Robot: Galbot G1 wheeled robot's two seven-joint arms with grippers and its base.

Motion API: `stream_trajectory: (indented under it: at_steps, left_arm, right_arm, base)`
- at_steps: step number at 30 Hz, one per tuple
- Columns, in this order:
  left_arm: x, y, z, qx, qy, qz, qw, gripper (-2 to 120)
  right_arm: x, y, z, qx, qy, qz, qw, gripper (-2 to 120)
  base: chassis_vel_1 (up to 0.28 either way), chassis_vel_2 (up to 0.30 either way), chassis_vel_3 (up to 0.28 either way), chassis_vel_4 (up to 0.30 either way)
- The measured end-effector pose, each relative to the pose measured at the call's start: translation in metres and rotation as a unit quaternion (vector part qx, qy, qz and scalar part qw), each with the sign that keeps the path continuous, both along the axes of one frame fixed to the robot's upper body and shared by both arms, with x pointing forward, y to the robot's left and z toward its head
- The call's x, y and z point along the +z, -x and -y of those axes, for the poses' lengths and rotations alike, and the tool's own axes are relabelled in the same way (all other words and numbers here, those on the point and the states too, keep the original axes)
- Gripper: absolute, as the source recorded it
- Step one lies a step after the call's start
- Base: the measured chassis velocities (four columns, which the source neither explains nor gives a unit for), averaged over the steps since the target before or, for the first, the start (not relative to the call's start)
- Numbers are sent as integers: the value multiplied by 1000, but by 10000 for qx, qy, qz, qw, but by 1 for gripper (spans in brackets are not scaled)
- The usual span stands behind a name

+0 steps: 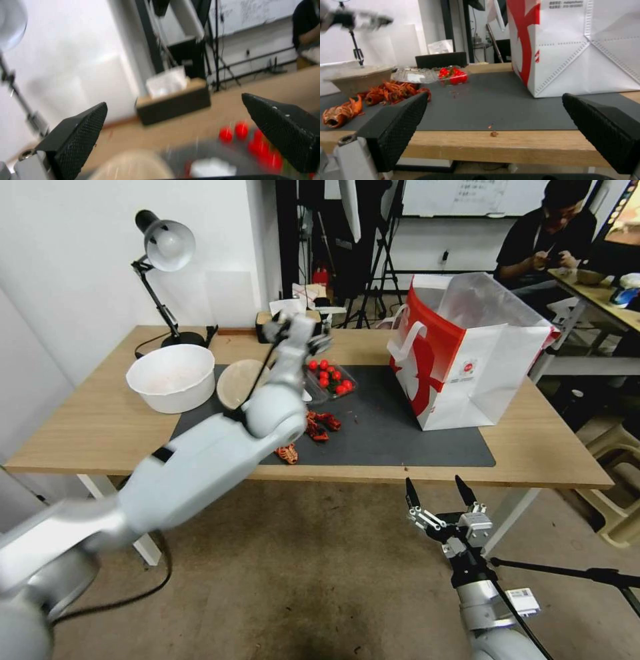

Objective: Pick up the trash from the table and place it into the takeout bag.

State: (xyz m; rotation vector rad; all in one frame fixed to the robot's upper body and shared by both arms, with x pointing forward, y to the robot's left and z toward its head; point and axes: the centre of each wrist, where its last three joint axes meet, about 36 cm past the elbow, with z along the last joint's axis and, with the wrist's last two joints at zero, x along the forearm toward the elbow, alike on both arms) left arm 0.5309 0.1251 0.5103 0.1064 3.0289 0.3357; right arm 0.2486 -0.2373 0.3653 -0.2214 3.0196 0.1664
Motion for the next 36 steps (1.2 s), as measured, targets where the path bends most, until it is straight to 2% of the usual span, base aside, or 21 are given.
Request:
stream_trajectory:
  at_steps: [1,3,5,7,8,11,15,17,20,22,24,27,32,36]
  left_arm:
    - [0,0,0,0,0,0,10000,100]
    - [-21,16,-16,131,79,-148,9998,100]
    - [-24,19,-20,154,107,-163,9997,100]
    - [-31,36,-35,196,238,-182,9994,100]
    - [-31,36,-35,196,238,-182,9994,100]
    - [-36,62,-54,170,497,-145,9985,100]
    - [-40,76,-64,153,647,-119,9977,100]
    - [-45,99,-82,166,773,-122,9968,100]
    - [-48,114,-94,161,878,-49,9960,100]
    - [-48,117,-96,142,924,-37,9956,100]
    - [-50,131,-99,54,1166,-135,9931,100]
    - [-55,144,-99,15,1339,-258,9907,100]
    - [-80,166,-104,-11,1256,-204,9919,100]
    - [-87,178,-104,26,1291,-277,9912,100]
  right_arm:
    - [0,0,0,0,0,0,10000,100]
    - [1,-1,-1,25,8,6,10000,100]
    - [2,-2,-1,32,10,8,10000,100]
    - [3,-4,-3,69,20,15,10000,100]
    - [3,-4,-3,69,20,15,10000,100]
    - [2,-6,-7,140,23,16,9999,100]
    - [1,-6,-8,161,23,6,9999,100]
    - [1,-5,-10,187,20,-8,9998,100]
    - [0,-4,-11,202,25,-18,9998,100]
    - [0,-4,-11,210,27,-19,9998,100]
    - [0,-4,-12,217,31,-18,9998,100]
    - [0,-3,-13,214,29,-12,9998,100]
    - [1,-1,-13,198,34,-15,9998,100]
    - [2,-2,-10,167,64,6,9998,100]
  base:
    - [0,0,0,0]
    - [0,0,0,0]
    - [0,0,0,0]
    - [0,0,0,0]
    - [0,0,0,0]
    - [0,0,0,0]
    - [0,0,0,0]
    - [0,0,0,0]
    - [0,0,0,0]
    - [0,0,0,0]
    - [0,0,0,0]
    - [0,0,0,0]
    - [0,0,0,0]
    - [0,0,0,0]
